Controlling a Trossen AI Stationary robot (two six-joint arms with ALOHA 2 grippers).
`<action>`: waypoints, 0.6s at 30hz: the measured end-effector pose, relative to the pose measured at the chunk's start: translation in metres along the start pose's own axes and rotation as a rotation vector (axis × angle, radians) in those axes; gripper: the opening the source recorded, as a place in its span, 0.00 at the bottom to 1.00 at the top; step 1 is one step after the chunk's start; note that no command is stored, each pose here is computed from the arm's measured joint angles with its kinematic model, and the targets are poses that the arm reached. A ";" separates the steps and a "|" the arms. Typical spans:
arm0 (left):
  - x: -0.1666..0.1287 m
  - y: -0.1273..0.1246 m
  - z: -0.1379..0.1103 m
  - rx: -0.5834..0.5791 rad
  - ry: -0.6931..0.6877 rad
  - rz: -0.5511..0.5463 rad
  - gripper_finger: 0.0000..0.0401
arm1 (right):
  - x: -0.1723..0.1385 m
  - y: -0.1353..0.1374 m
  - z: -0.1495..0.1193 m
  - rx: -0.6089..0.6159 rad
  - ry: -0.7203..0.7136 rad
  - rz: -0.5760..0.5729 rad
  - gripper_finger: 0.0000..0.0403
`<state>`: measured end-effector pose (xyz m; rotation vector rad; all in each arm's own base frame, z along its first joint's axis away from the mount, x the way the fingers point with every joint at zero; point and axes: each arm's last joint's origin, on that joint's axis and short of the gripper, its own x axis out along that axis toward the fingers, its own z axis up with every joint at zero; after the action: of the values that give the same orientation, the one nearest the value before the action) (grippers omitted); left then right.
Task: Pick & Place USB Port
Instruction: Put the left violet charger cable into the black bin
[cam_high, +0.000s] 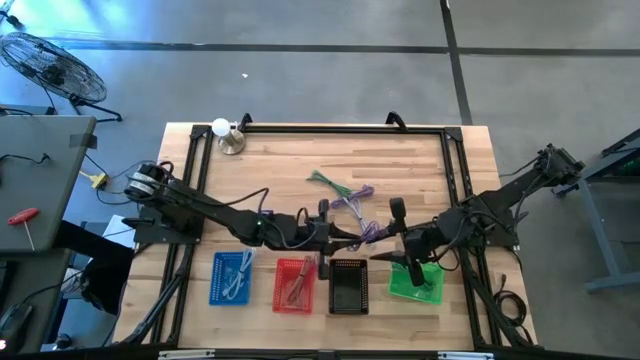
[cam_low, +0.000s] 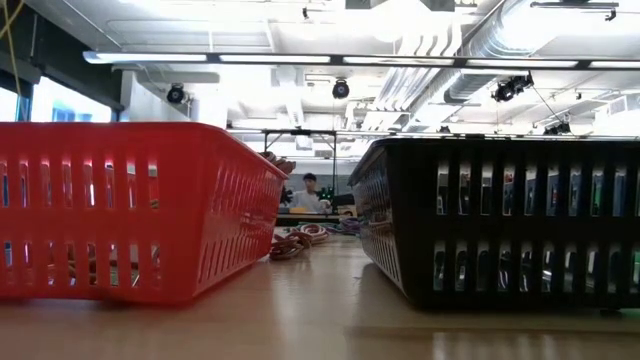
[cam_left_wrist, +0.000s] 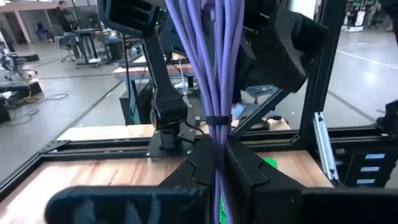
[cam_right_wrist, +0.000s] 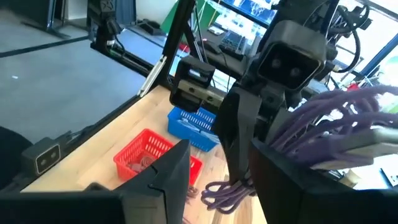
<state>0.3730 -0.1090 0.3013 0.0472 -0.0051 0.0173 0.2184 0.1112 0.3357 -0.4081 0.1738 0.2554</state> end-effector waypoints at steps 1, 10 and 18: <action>0.000 0.000 0.001 -0.002 -0.007 0.002 0.02 | 0.000 0.000 -0.001 -0.001 0.014 0.004 0.38; -0.001 0.000 0.004 0.016 -0.028 0.000 0.02 | -0.001 0.000 -0.010 -0.001 0.124 -0.083 0.38; -0.001 0.000 0.004 0.013 -0.027 -0.001 0.02 | 0.000 -0.004 -0.002 -0.011 0.053 -0.150 0.38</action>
<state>0.3721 -0.1087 0.3055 0.0608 -0.0322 0.0160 0.2191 0.1066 0.3359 -0.4370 0.1930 0.0982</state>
